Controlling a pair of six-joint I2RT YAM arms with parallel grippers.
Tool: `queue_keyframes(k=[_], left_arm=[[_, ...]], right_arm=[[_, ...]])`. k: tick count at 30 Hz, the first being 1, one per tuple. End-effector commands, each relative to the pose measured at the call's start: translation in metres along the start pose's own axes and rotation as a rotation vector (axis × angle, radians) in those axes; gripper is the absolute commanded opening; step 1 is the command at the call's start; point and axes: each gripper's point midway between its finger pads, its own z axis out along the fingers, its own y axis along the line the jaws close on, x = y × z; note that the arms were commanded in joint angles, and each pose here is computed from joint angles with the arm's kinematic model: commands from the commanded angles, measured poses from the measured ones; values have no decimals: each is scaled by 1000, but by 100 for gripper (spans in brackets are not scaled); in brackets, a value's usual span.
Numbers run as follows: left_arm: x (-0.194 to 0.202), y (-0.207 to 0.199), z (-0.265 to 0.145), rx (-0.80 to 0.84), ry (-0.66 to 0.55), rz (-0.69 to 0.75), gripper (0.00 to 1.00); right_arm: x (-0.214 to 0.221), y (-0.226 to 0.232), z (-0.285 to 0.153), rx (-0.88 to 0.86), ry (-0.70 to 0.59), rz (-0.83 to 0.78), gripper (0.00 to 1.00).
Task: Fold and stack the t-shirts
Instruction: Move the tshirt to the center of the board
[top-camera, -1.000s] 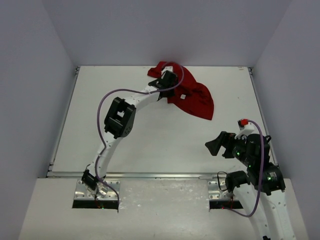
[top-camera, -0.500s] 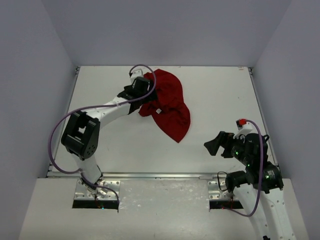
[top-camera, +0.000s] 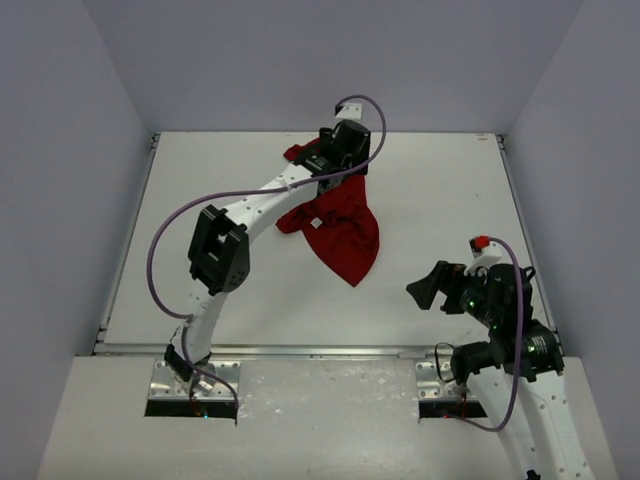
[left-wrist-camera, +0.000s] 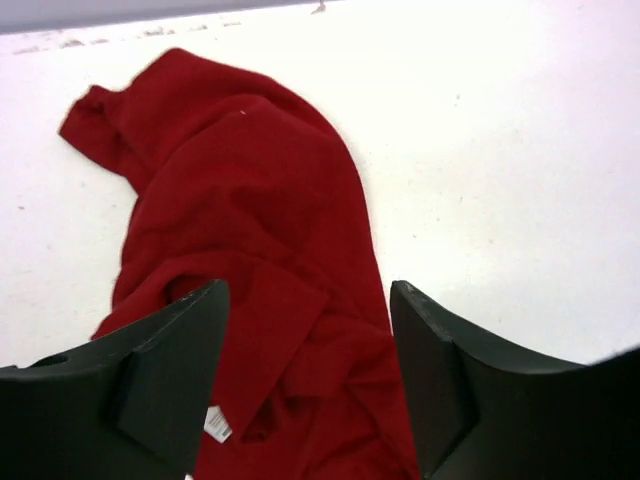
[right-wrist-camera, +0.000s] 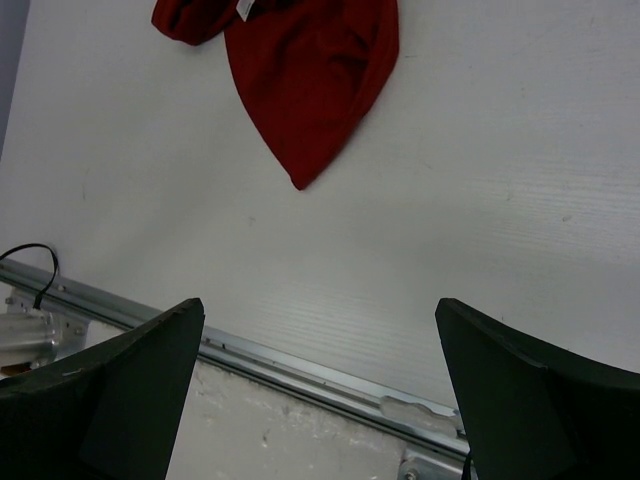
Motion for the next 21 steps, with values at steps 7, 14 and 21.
queue_keyframes(k=[7,14,21], left_arm=[[74,4,58,-91,180,246,45],[93,3,75,-101,184,253,54],[86,-8,72,-52,168,205,63]], right_arm=[[-3,2,8,-28,-22,-2,99],[-2,3,8,-33,-20,-4,99],[-1,2,10,-36,-12,-4,99]])
